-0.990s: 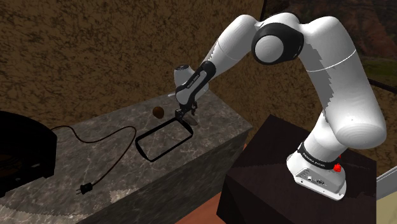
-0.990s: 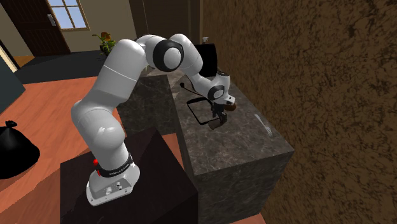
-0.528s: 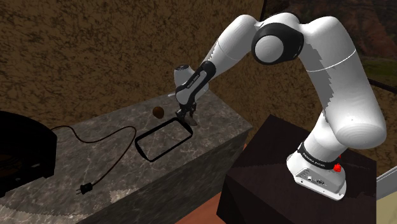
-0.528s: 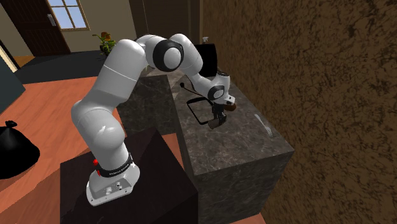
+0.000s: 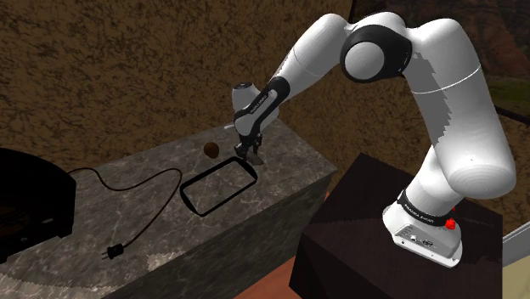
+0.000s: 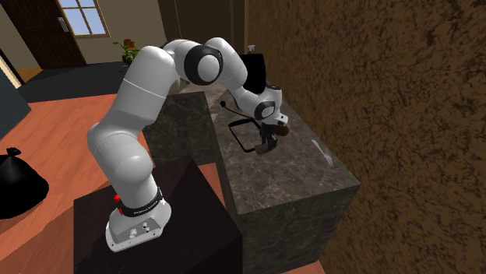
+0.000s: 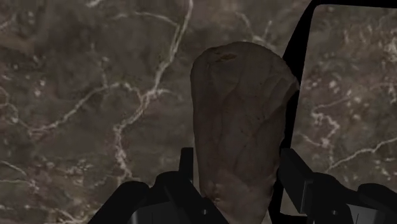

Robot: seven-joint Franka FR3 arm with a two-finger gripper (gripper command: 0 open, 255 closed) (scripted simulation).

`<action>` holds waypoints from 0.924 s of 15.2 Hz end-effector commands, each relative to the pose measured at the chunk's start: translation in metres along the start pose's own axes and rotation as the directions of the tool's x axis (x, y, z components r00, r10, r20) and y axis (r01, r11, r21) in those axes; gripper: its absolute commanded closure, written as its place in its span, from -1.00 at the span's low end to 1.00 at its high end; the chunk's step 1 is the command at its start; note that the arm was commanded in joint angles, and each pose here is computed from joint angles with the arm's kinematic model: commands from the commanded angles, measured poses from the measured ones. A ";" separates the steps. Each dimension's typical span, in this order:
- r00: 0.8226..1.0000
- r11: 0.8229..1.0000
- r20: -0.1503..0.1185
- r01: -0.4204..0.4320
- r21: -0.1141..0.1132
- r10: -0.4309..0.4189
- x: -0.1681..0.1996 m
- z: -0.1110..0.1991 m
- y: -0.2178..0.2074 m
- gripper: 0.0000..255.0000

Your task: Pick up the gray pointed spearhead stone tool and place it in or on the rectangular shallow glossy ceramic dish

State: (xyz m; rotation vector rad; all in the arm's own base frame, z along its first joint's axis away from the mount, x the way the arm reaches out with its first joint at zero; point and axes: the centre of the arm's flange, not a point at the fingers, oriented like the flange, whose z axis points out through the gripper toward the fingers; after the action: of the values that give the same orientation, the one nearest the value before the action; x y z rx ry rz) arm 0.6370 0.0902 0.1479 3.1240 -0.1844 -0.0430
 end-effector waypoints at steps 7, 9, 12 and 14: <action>1.000 1.000 0.000 0.000 0.000 0.000 -0.001 -0.042 0.000 1.00; 1.000 1.000 0.000 0.000 0.000 0.000 -0.001 -0.052 0.000 1.00; 1.000 1.000 0.000 0.000 0.000 0.000 -0.001 -0.068 0.001 1.00; 1.000 1.000 0.000 0.000 0.000 0.000 -0.002 -0.076 0.001 1.00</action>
State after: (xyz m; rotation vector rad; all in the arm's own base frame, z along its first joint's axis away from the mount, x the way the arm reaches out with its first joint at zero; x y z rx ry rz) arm 0.6383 0.0910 0.2207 3.1241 -0.1838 -0.0422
